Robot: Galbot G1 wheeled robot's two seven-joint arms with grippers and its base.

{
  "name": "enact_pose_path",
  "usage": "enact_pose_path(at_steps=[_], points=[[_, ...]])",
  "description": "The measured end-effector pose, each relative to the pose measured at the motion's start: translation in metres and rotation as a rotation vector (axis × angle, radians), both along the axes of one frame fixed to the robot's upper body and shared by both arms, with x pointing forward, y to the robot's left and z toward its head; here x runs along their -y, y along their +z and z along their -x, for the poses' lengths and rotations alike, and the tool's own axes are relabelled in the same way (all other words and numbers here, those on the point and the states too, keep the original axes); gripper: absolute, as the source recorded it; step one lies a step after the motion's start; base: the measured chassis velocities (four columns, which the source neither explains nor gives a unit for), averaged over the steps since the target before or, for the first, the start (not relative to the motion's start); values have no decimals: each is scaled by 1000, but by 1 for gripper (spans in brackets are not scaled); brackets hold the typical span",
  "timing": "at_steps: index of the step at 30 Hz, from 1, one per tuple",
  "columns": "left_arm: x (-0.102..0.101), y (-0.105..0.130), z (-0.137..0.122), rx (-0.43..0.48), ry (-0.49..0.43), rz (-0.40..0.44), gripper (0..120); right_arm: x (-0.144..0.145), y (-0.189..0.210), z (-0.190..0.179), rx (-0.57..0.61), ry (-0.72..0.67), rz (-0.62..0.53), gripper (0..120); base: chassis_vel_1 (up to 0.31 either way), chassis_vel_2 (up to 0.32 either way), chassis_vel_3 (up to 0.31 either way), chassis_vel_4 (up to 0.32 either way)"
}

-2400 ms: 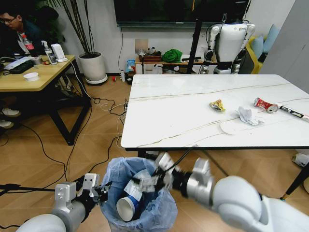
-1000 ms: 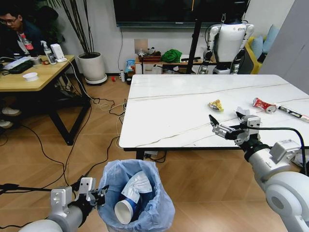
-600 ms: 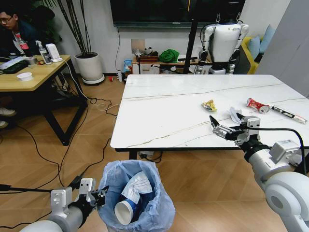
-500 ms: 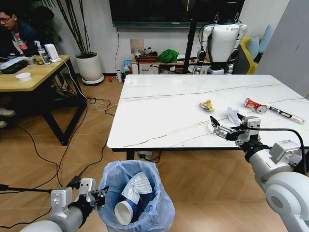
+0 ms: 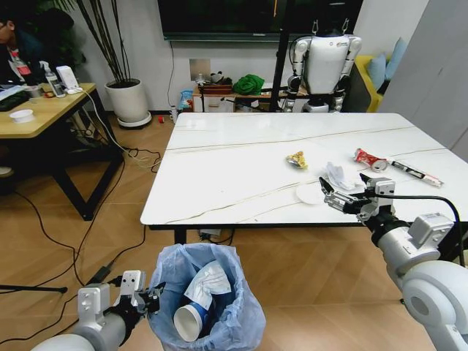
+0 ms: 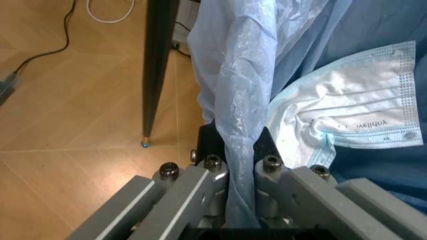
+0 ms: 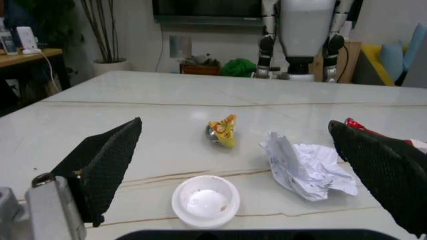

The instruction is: Pick up the trash bin and place the trash from the table into it.

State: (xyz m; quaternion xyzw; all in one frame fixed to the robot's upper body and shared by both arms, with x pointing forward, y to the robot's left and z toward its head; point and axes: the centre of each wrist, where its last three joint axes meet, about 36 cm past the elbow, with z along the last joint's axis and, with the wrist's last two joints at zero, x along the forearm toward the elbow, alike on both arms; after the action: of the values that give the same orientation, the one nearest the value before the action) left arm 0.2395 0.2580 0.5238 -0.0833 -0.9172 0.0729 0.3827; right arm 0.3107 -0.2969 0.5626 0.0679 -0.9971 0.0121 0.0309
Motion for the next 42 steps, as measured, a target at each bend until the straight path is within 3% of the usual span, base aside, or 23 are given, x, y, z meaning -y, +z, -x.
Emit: enact_pose_path(at_steps=[27, 33, 37, 42], points=[[0, -1, 1, -3, 5, 0, 0, -7, -15, -3, -32, 25, -9, 100, -125, -131, 126, 124], [1, -3, 4, -6, 6, -3, 0, -19, -25, -10, -84, 73, -6, 100, -83, -64, 85, 70], [2, -4, 4, -7, 2, -4, 0, -29, -23, -19, -179, 91, -77, 100, 0, 0, 0, 0], [4, -3, 3, -3, -18, -7, 0, -27, -18, -28, -217, 93, -92, 100, 0, 0, 0, 0]])
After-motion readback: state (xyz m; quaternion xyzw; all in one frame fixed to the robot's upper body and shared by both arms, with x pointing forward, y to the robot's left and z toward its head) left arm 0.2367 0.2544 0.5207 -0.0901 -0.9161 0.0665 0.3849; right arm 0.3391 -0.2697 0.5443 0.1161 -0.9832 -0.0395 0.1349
